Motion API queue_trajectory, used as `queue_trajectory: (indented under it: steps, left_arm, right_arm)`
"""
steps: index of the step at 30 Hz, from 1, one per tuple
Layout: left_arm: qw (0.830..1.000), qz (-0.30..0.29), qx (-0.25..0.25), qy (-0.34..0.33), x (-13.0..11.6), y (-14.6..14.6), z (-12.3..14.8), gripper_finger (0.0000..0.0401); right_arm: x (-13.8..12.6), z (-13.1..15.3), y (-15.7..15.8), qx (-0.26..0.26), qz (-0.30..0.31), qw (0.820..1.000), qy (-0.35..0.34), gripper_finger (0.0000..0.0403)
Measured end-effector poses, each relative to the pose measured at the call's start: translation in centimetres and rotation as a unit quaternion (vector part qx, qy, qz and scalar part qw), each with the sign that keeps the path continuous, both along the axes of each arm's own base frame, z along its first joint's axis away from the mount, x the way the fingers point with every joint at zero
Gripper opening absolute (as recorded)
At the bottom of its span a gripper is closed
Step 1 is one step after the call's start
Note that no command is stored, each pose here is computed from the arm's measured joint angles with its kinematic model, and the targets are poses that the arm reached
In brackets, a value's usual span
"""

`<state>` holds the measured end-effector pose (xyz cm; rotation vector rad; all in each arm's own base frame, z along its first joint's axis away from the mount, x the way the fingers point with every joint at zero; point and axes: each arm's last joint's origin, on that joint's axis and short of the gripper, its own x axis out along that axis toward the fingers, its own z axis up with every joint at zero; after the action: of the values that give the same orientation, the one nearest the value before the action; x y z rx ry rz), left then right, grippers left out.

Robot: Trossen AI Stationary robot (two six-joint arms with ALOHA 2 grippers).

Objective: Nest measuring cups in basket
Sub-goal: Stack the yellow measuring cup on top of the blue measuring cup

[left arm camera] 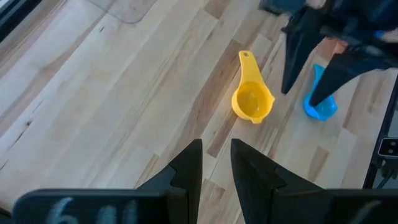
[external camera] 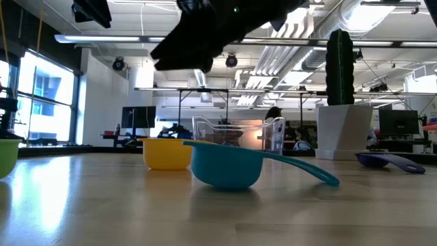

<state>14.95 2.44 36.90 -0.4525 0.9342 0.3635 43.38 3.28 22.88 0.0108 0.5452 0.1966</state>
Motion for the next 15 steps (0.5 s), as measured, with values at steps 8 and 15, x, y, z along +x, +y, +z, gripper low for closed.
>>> queue_trajectory:
  steps: [8, 15]
  left_arm:
    - [1.000, 0.007, 0.011, 0.001, 0.0, 0.1, 0.0, 0.0076]
    - [1.000, 0.013, 0.020, 0.003, 0.0, 0.1, 0.0, 0.0076]
  right_arm:
    - [0.5, -2.7, 0.1, -0.023, 0.026, 0.999, 0.037, 0.0177]
    - [0.5, -5.6, 1.0, -0.046, 0.065, 0.993, 0.089, 0.0177]
